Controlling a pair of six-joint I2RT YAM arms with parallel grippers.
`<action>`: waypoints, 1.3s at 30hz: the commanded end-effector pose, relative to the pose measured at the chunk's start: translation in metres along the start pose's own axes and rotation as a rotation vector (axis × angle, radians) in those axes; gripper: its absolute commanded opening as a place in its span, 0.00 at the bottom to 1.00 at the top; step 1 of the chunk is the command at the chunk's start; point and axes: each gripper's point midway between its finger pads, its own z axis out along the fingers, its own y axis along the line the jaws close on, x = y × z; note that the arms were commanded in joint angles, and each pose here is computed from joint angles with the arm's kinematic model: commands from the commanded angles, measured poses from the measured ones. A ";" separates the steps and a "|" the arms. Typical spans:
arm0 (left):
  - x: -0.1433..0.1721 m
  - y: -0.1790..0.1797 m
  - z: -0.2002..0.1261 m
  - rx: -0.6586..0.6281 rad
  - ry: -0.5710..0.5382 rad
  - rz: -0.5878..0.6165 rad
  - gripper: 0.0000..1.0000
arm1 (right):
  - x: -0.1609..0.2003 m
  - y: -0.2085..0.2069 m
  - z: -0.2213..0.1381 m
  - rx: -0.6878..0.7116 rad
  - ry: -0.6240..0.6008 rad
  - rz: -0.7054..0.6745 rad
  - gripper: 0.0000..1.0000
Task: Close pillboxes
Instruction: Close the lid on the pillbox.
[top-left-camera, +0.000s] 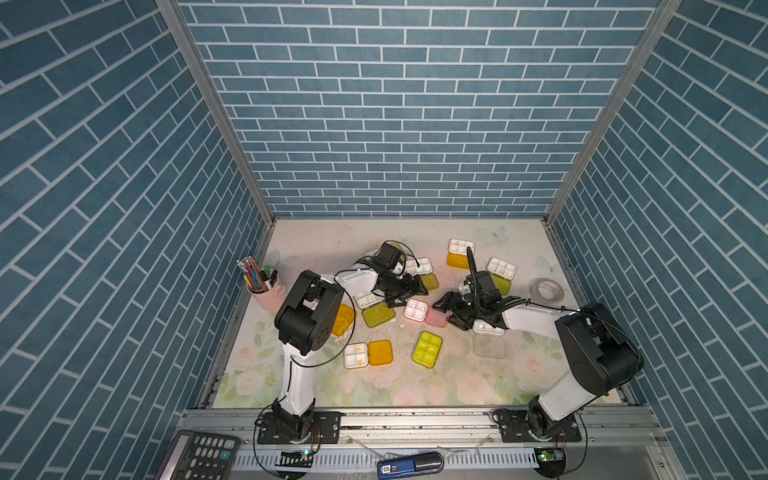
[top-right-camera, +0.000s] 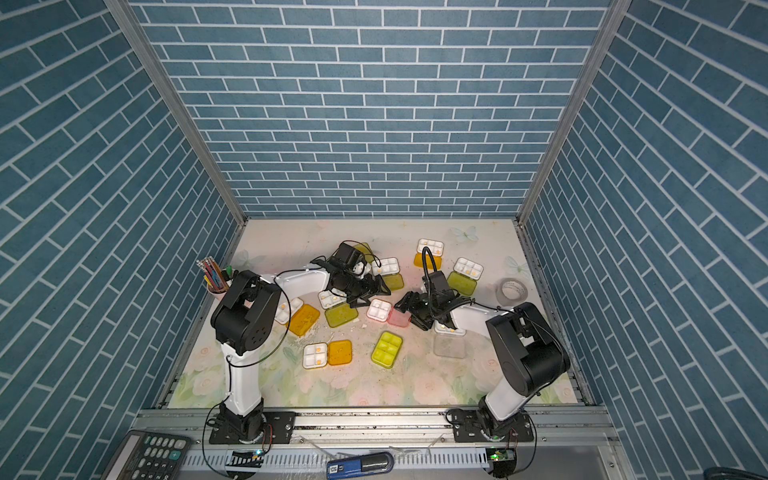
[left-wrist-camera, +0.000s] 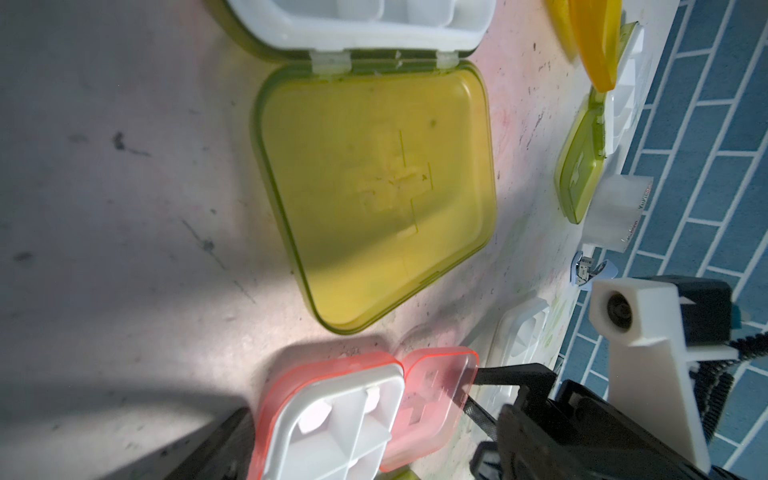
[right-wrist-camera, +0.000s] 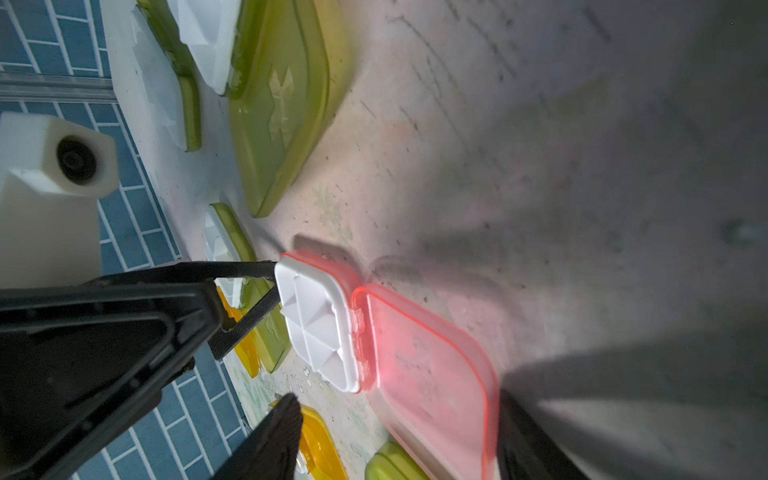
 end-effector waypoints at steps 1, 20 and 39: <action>0.010 0.018 0.013 -0.038 0.038 -0.032 0.92 | -0.001 0.020 -0.008 -0.074 -0.005 0.007 0.72; 0.009 0.005 0.010 0.045 0.015 -0.082 0.94 | -0.008 0.044 -0.024 -0.113 -0.038 -0.028 0.71; -0.028 0.007 -0.034 0.103 -0.093 -0.115 0.93 | -0.018 0.060 0.002 -0.111 0.029 -0.042 0.69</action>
